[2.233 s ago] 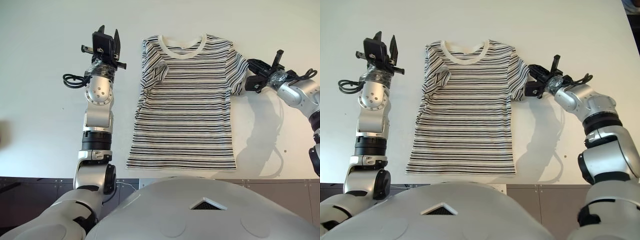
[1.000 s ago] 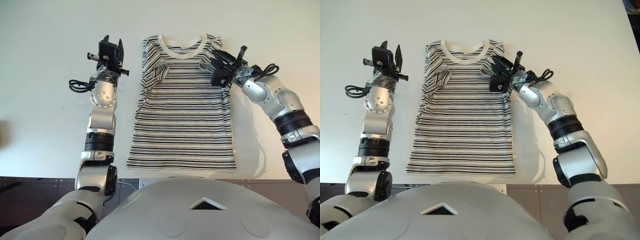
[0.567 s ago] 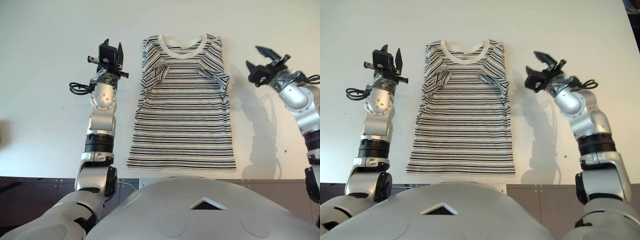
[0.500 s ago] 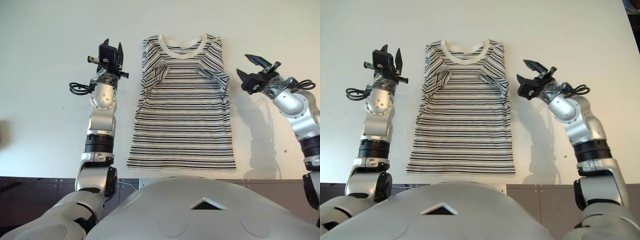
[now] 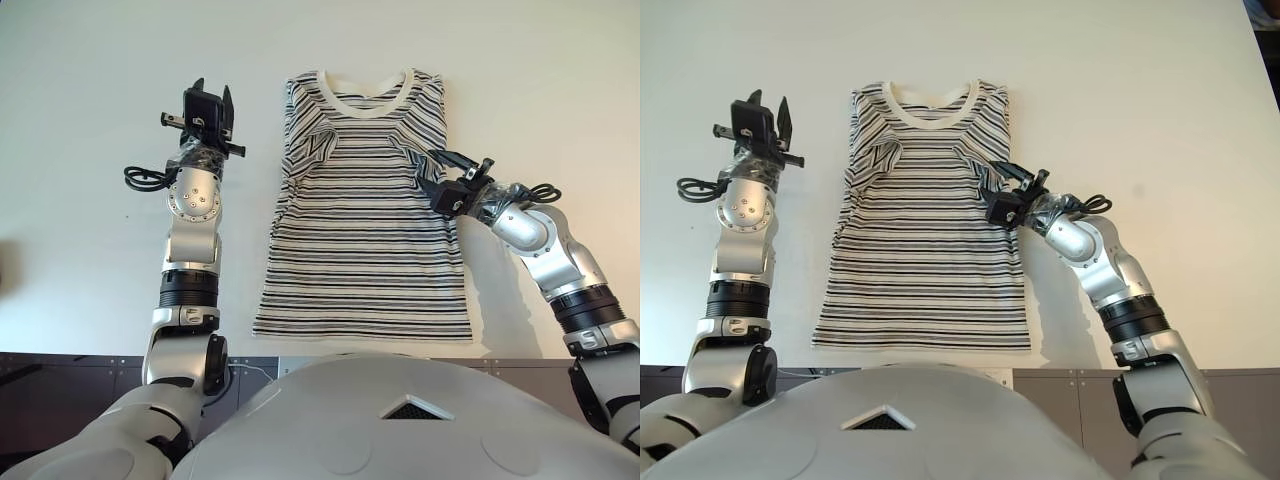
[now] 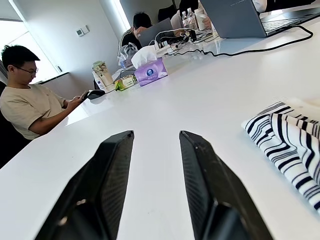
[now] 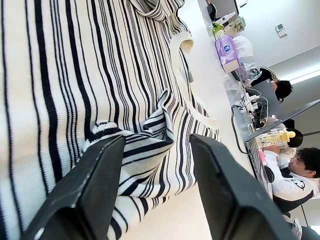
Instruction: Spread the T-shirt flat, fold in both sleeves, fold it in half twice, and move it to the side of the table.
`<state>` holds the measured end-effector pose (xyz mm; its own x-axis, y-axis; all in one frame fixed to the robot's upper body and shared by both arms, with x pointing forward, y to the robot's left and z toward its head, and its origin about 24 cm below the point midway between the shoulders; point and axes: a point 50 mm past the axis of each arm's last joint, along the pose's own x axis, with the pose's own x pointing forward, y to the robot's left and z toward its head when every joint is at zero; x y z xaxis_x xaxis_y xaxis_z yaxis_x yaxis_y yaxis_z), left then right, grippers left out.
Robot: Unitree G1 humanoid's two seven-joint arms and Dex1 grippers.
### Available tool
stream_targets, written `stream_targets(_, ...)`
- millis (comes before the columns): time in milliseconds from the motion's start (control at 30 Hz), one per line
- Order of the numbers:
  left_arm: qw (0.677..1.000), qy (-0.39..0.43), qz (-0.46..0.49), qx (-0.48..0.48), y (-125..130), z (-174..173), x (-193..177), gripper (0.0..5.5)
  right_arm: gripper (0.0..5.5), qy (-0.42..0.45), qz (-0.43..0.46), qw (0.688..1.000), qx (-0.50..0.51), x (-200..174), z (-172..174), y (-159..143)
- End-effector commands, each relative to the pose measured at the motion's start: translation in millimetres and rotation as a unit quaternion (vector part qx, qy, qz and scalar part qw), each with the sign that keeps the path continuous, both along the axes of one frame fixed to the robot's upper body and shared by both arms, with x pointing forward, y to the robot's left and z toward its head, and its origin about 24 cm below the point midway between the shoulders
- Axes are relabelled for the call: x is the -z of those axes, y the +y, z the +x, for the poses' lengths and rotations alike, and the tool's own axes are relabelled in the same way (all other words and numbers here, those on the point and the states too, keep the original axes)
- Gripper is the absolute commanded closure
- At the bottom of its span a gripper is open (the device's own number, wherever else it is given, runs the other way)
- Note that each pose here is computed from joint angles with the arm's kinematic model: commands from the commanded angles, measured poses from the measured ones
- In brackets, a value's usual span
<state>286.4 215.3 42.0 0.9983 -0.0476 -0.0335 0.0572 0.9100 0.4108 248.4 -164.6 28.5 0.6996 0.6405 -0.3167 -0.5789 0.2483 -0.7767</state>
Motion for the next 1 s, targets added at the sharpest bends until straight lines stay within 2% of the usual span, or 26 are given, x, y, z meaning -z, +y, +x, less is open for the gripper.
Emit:
stream_targets(33,0.992,0.008,0.075,0.098,16.6,-32.0,-17.5,3.78,3.12,-0.042,0.012,0.998,-0.044,-42.4,-24.3,-17.6)
stream_targets(100,0.966,0.054,0.146,0.204,21.9,-69.6,-18.7,3.78,3.12,-0.016,-0.037,0.996,-0.084,-42.2,-51.1,-32.4)
stream_targets(167,0.921,0.120,0.216,0.301,34.1,-104.1,-16.5,3.78,3.12,0.019,-0.092,0.990,-0.107,-35.2,-76.2,-52.6)
stream_targets(267,0.813,0.209,0.320,0.439,58.5,-147.8,-12.0,3.78,3.12,0.062,-0.160,0.975,-0.140,-33.5,-103.2,-81.9)
stream_targets(367,0.759,0.240,0.345,0.497,70.2,-165.1,-4.3,3.78,3.12,0.095,-0.189,0.957,-0.201,-29.0,-120.8,-85.8)
stream_targets(400,0.751,0.249,0.344,0.506,73.4,-169.5,-0.8,3.63,3.07,0.108,-0.195,0.948,-0.226,-26.6,-125.3,-83.4)
stream_targets(500,0.696,0.268,0.342,0.572,77.5,-192.7,5.6,3.24,3.07,0.137,-0.217,0.927,-0.274,-20.7,-134.5,-80.9)
stream_targets(567,0.673,0.253,0.333,0.610,70.8,-202.3,5.4,3.01,3.07,0.145,-0.213,0.919,-0.297,-18.5,-142.0,-76.4)
stream_targets(667,0.649,0.236,0.312,0.652,56.9,-215.1,7.1,2.97,3.07,0.149,-0.199,0.915,-0.317,-20.6,-147.1,-69.5)
stream_targets(867,0.645,0.225,0.320,0.657,53.5,-212.1,19.0,2.97,3.07,0.168,-0.204,0.897,-0.354,-34.6,-146.1,-64.8)
stream_targets(1000,0.645,0.198,0.325,0.663,49.1,-207.8,23.9,2.97,3.07,0.174,-0.190,0.898,-0.357,-25.5,-150.3,-58.6)
